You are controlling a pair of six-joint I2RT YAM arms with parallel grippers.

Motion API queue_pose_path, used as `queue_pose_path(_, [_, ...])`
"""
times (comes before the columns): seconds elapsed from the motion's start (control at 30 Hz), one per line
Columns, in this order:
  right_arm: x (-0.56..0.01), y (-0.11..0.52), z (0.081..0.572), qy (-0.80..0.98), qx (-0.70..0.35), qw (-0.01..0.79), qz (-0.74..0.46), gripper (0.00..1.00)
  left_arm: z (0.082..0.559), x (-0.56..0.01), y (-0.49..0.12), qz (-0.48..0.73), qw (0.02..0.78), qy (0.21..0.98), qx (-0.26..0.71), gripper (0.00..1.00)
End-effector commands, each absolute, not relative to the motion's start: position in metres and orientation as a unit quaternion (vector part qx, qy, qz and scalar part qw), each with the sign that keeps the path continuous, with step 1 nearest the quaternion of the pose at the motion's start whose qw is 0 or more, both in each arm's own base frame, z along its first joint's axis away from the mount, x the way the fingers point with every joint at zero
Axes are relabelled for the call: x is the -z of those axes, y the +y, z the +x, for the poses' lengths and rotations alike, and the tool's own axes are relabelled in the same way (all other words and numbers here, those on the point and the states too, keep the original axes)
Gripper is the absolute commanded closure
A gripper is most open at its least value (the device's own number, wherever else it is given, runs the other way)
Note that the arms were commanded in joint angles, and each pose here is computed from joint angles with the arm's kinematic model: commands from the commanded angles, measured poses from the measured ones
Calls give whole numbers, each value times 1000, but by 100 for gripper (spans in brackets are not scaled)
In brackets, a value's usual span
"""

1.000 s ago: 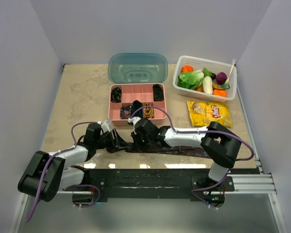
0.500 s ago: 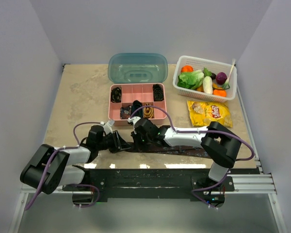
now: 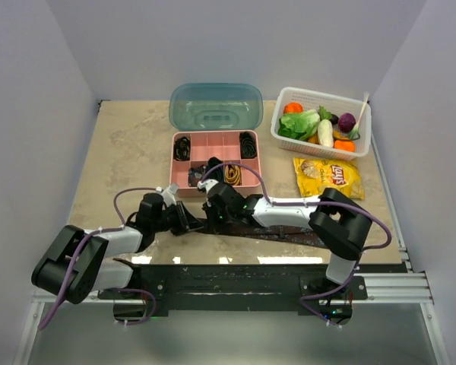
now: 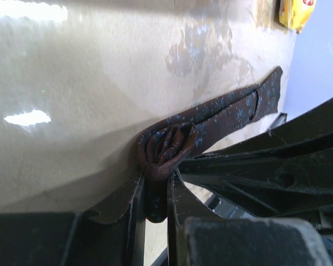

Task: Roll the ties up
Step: Roll the tie at the center of the board.

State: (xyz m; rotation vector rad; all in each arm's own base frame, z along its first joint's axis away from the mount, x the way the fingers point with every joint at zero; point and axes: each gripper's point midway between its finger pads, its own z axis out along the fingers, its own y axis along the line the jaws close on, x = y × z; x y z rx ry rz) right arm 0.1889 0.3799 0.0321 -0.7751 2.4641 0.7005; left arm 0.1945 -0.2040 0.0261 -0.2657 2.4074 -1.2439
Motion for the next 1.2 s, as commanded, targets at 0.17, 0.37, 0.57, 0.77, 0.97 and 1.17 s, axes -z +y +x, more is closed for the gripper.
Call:
queue_pose_path(0.17, [-59,411,226,881,-240,290,-286,100,232,-50,-198,-71,267,869,411,100])
queue_pose_path(0.37, [-87,411,234,874,-241,316,-279,100,239,-48,-188,-50,265,892,362,100])
queue_pose_path(0.57, [-91,397,241,879,-207,332,-272,100,238,-46,-179,-33,246,914,321,100])
queue_pose_path(0.77, [-87,393,245,882,-191,335,-270,100,236,-42,-178,-21,228,923,309,100])
queue_pose_path(0.97, [-76,396,245,886,-185,323,-277,100,233,-39,-176,-16,216,929,301,100])
queue_pose_path(1.17, [-56,385,236,896,-170,298,-281,100,235,-43,-176,-20,221,928,301,100])
